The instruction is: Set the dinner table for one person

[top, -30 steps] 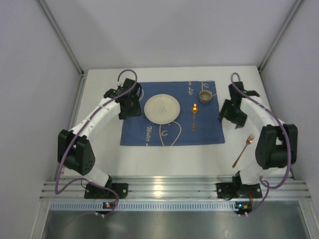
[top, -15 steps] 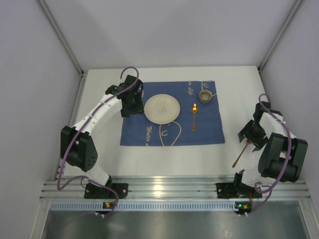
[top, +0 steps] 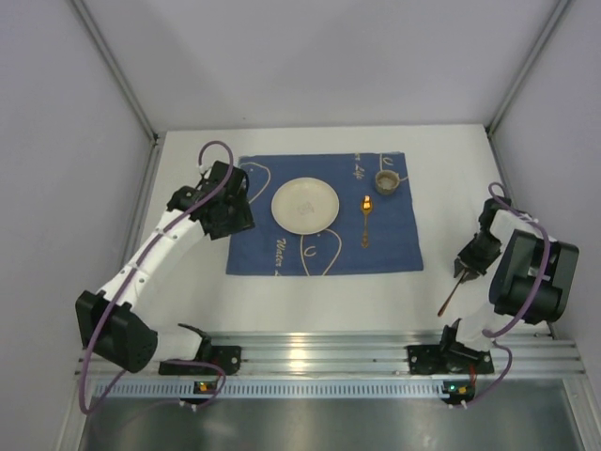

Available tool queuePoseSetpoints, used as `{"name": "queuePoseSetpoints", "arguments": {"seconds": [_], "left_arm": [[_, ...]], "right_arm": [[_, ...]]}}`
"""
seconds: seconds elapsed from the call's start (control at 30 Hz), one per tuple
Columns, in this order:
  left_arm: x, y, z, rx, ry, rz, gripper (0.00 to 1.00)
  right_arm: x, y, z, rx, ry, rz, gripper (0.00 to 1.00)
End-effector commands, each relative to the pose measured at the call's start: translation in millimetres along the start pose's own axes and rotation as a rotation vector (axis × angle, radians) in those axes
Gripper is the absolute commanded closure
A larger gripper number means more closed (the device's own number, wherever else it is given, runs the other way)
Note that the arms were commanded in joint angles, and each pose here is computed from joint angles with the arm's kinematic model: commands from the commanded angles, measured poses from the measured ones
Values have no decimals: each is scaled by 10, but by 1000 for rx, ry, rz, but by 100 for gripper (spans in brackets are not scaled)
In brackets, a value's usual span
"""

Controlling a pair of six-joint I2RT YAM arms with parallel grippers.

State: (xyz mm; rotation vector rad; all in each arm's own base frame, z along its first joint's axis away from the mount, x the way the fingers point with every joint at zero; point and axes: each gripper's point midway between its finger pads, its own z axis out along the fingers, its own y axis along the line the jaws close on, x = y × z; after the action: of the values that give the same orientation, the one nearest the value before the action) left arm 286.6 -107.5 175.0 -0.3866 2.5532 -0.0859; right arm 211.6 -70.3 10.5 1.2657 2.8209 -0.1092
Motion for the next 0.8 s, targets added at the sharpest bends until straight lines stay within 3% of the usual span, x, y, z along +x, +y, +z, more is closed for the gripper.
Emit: {"name": "queuePoseSetpoints", "arguments": {"seconds": [0.0,0.07,0.1,0.27,0.43,0.57,0.67,0.77], "left_arm": [[46,190,-163,-42,-31,-44,37],[85,254,-206,-47,-41,-51,37],[106,283,-223,-53,-41,-56,37],[131,283,-279,-28,-47,-50,36],[-43,-41,-335,107,-78,42,36],[-173,-619,-343,262,-78,154,36],[-105,-1131,-352,365,-63,280,34],[20,-1723,-394,570,6,326,35]], "right_arm": [[42,20,299,14,32,5,78],[11,38,311,13,31,5,89],[14,49,318,9,33,3,100],[-12,306,166,-70,-6,-58,100],[-95,858,-582,-193,-137,-172,100],[-192,1390,-1415,-326,-260,-234,100],[-39,1747,-1910,-407,-298,-298,100],[145,2015,-2307,-496,-287,-337,100]]}}
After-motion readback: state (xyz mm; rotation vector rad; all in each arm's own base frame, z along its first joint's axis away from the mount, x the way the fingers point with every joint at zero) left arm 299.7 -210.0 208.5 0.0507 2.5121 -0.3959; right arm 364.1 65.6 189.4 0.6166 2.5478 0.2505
